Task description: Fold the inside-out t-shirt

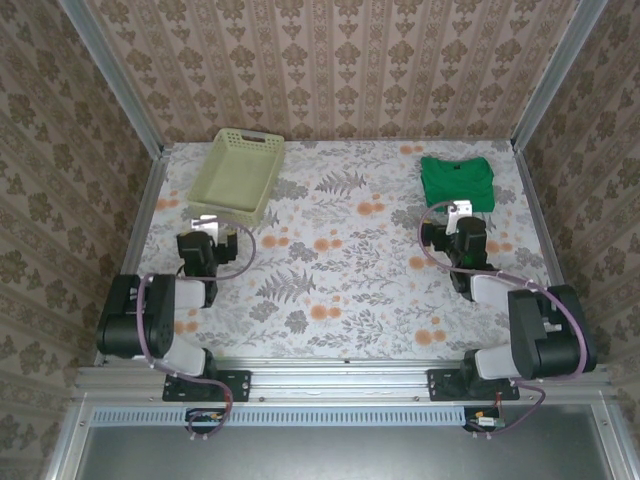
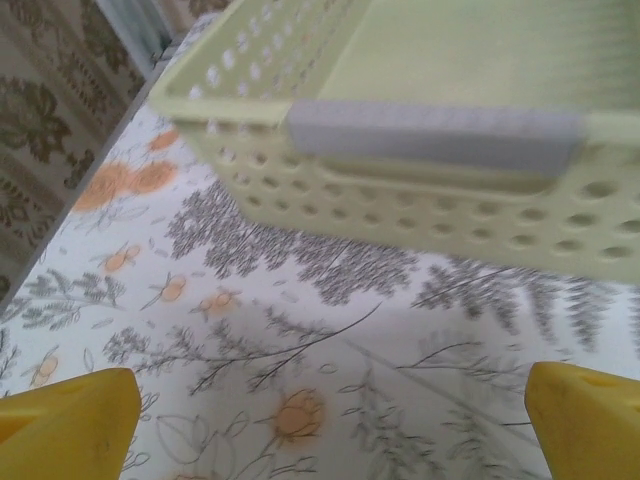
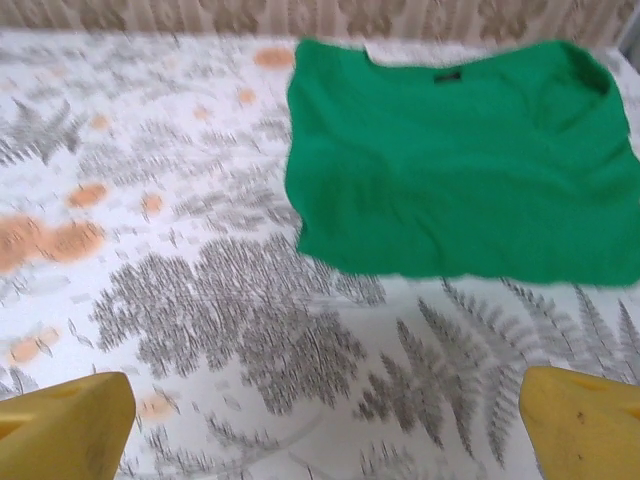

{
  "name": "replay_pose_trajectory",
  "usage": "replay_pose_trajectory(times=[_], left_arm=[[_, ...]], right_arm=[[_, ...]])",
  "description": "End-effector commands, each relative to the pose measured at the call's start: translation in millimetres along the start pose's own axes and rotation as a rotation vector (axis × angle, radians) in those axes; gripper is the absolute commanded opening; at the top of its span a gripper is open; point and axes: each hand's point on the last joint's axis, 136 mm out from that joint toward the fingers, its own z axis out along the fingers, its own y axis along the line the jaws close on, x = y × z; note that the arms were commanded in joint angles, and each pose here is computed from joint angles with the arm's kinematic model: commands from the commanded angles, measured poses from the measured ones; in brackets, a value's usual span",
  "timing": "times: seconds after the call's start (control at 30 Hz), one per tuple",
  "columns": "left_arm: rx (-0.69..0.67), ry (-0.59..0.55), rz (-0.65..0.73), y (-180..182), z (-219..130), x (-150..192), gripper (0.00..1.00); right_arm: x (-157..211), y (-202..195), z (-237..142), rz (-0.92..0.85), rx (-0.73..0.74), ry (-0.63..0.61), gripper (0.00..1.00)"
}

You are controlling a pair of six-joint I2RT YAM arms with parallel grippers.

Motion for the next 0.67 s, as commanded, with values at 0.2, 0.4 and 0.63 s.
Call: replay_pose_trajectory(times=[0.2,0.4,0.63], left_arm=[[0.051,-0.082,-0.053,-0.9,7.4,-28.9,1.00],[0.001,-0.089,-0.069,6.9,6.1,-28.5,1.00],[-0.050,-0.094,-0.070,11.8,3.9,-28.2,1.00]], right_arm=[[3.0,-2.0,11.5,0.041,-0.012,-0.056,1.00],[2.9,-2.4,11.0,0.034,0.010,-0.057,1.00],[2.6,-3.2,10.4,0.038,0.014,-0.060,1.00]])
